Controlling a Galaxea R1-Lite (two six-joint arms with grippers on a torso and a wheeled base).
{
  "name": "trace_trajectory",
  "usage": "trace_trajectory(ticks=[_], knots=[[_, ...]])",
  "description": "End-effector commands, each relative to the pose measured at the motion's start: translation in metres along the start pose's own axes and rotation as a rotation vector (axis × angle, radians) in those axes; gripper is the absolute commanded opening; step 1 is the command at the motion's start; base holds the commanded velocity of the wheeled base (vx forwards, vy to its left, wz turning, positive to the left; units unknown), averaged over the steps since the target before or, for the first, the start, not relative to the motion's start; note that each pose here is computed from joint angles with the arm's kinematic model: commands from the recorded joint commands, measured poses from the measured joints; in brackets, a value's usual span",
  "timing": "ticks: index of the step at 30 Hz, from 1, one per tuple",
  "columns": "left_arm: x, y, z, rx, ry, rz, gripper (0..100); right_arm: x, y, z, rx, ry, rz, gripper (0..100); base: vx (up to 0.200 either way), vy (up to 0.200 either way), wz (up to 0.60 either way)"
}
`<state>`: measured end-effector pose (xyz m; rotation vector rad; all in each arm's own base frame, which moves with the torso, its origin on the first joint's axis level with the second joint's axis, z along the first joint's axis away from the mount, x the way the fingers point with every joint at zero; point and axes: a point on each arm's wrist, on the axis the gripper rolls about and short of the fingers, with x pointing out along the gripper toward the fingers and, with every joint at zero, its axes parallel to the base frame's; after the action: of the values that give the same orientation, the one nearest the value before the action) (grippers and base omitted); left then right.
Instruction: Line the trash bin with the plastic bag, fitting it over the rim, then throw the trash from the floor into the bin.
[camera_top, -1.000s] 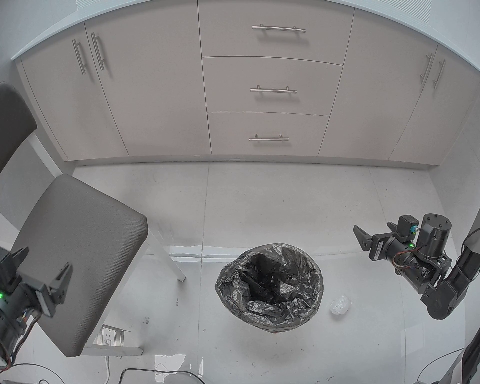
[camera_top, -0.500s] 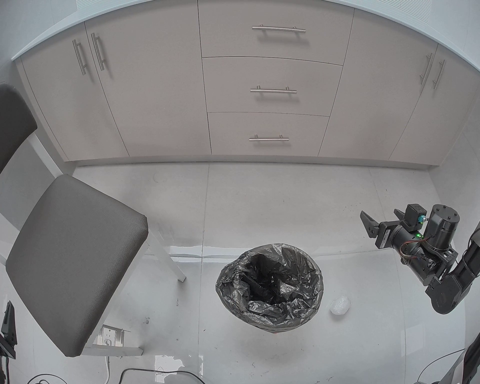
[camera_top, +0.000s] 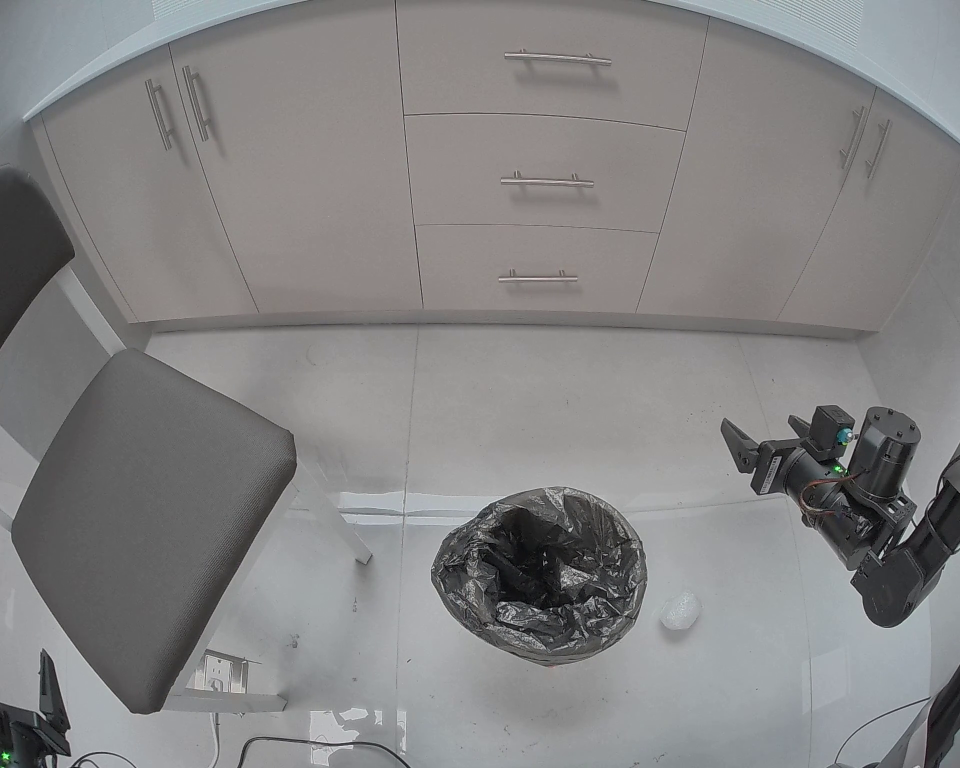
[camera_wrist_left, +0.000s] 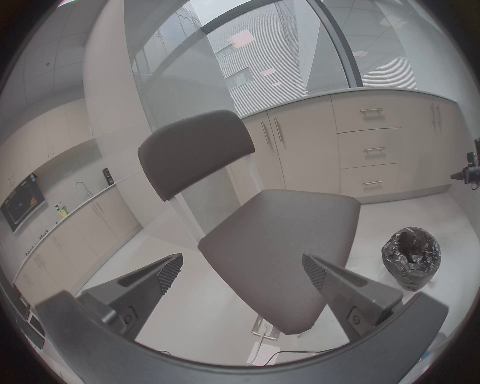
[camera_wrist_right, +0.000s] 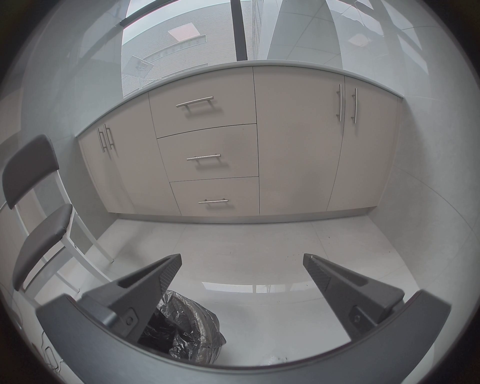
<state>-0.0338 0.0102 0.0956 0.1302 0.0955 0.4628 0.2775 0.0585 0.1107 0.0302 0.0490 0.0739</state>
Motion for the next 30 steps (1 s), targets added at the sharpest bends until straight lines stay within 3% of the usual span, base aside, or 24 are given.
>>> trace_trajectory(ticks=[1,7,15,19,25,30], knots=[[0.003,-0.005,-0.011,-0.056,-0.041,-0.087,100,0.002,-0.001,-0.006,-0.002,0.020,-0.004,100,0.000,0.000,0.00],[0.004,-0.009,-0.012,-0.096,-0.057,-0.243,100,0.011,-0.002,-0.022,-0.009,0.073,-0.015,100,0.000,0.000,0.00],[0.004,-0.012,-0.011,-0.089,-0.058,-0.351,100,0.038,0.003,-0.031,-0.019,0.022,-0.008,100,0.000,0.000,0.00],[0.006,-0.013,-0.010,-0.178,-0.024,-0.352,100,0.041,0.005,-0.032,-0.042,0.020,-0.002,100,0.000,0.000,0.00],[0.006,-0.013,-0.011,-0.141,-0.043,-0.376,100,0.046,0.005,-0.038,-0.079,0.036,-0.003,100,0.000,0.000,0.00],[0.006,-0.017,-0.018,-0.108,-0.069,-0.489,100,0.064,0.013,-0.035,-0.088,0.014,0.010,100,0.000,0.000,0.00]])
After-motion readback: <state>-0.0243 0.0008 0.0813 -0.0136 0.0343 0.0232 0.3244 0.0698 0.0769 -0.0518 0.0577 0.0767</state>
